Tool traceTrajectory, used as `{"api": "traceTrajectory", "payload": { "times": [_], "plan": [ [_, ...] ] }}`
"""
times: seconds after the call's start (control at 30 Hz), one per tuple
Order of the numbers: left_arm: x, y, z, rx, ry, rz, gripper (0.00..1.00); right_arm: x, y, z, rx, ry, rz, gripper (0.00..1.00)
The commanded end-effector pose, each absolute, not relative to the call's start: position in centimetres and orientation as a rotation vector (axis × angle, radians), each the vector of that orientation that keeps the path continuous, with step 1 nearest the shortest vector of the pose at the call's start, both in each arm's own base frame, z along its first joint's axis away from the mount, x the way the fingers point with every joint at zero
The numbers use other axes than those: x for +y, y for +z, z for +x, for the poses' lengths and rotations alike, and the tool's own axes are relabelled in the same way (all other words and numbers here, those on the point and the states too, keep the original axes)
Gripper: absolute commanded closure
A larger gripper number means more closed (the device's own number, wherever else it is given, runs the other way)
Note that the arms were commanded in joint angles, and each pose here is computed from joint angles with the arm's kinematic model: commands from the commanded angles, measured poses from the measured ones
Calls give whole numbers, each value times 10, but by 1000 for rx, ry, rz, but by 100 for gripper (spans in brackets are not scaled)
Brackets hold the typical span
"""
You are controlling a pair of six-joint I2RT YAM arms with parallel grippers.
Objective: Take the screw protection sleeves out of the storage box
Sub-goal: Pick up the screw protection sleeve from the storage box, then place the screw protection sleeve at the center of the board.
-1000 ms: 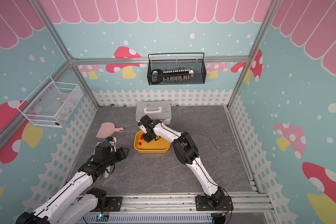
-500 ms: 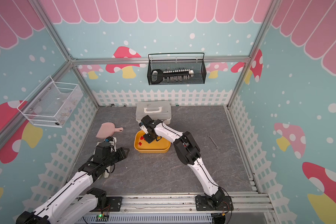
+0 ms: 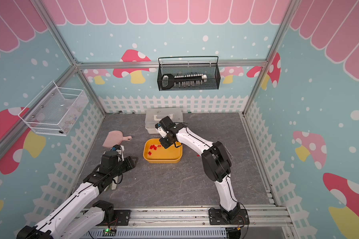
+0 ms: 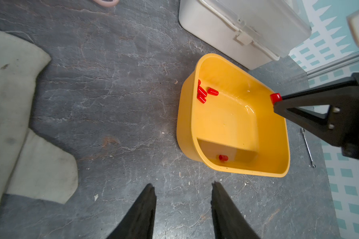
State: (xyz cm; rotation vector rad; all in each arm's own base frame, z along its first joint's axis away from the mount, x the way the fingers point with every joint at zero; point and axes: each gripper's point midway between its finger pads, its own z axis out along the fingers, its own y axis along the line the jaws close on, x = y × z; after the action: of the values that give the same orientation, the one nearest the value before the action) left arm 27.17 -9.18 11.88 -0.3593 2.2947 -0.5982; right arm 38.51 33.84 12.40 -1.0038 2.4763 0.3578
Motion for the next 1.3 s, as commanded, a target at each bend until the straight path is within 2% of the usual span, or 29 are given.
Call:
{"api": "traceTrajectory", "payload": {
  "times": [0.0, 0.23, 0.63, 0.97, 1.27],
  "plan": [
    [-89, 138, 279, 2234, -587, -350, 54, 318, 139, 383, 2474, 397, -949, 85],
    [-87, 138, 280, 2229, -577, -363, 54, 244, 147, 383, 2507, 415, -763, 85],
    [-89, 133, 283, 2200, -600, -395, 54, 161, 83, 373, 2693, 347, -536, 85],
    [-87, 133, 283, 2186, -595, -406, 54, 130, 56, 388, 2760, 340, -422, 85],
    [-87, 130, 283, 2191, -591, -409, 54, 127, 44, 387, 2791, 352, -425, 84]
  ]
}}
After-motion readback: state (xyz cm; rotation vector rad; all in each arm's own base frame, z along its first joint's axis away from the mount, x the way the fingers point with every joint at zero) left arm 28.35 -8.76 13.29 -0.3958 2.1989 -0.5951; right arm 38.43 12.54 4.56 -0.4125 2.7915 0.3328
